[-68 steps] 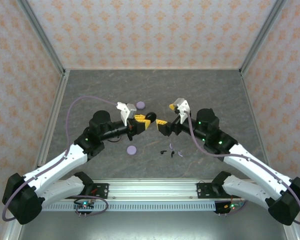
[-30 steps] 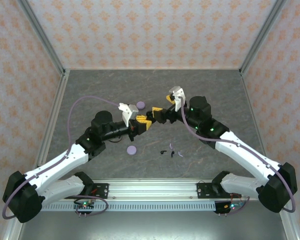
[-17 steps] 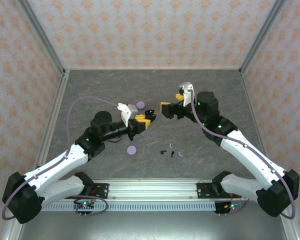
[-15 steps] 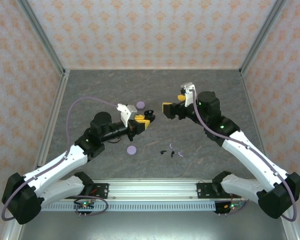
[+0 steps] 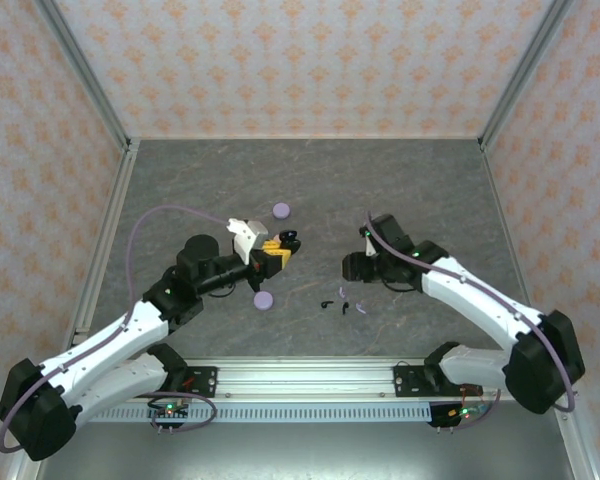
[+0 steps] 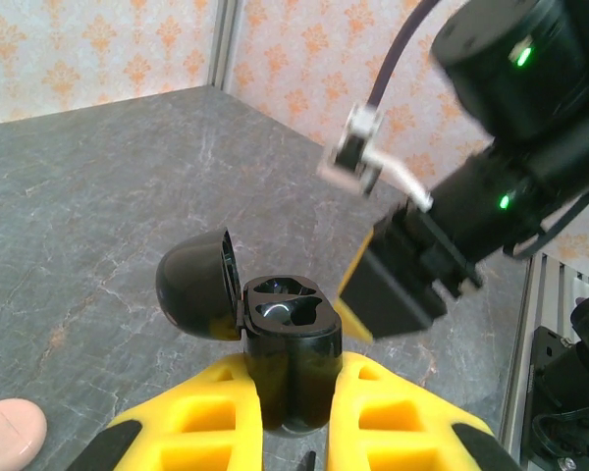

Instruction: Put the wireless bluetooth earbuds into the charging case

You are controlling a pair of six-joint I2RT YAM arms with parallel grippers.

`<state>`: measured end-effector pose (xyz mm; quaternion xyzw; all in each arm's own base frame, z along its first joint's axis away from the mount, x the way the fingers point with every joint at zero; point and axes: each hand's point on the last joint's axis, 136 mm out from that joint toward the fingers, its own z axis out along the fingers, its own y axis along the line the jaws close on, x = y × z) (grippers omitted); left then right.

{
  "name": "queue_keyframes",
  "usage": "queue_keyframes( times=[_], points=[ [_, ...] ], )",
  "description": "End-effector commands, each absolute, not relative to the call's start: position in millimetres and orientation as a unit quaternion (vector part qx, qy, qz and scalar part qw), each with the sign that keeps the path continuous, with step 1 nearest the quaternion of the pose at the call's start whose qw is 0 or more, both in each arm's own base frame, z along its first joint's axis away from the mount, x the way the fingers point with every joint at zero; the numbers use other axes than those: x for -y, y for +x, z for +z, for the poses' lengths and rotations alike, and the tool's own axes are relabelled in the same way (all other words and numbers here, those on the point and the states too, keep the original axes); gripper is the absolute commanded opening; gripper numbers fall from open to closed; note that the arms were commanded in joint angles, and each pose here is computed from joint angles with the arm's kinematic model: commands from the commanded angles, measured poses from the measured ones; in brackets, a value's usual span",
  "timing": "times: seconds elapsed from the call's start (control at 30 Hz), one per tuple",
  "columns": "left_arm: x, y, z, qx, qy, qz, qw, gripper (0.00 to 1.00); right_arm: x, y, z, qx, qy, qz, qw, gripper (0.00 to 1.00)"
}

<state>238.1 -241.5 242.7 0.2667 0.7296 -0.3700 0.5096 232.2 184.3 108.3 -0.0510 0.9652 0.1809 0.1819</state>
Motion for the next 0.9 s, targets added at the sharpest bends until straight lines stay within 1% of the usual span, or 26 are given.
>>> queue_keyframes(
  times=[0.0, 0.13, 0.47, 0.67, 0.87],
  points=[
    [238.7, 237.0, 245.0, -0.726, 0.266, -0.361, 0.521, 0.04, -186.5, 218.0, 86.1, -0.977, -0.034, 0.153, 0.143, 0.51],
    [239.1, 237.2, 245.1, -0.727, 0.265, -0.362, 0.520, 0.04, -206.8, 215.0, 73.8, -0.978, -0.060, 0.152, 0.127, 0.49],
    [237.6, 235.2, 246.7, -0.726, 0.265, -0.363, 0.521, 0.04, -259.5, 214.9, 49.2, -0.971, -0.143, 0.155, 0.111, 0.49],
    [235.5, 234.9, 246.6, -0.727, 0.262, -0.360, 0.523, 0.04, -268.6, 222.4, 38.4, -0.970, -0.164, 0.143, 0.108, 0.49],
    [235.3, 234.6, 245.2, -0.729, 0.262, -0.359, 0.521, 0.04, -270.4, 214.6, 24.8, -0.973, -0.165, 0.144, 0.075, 0.48]
  ],
)
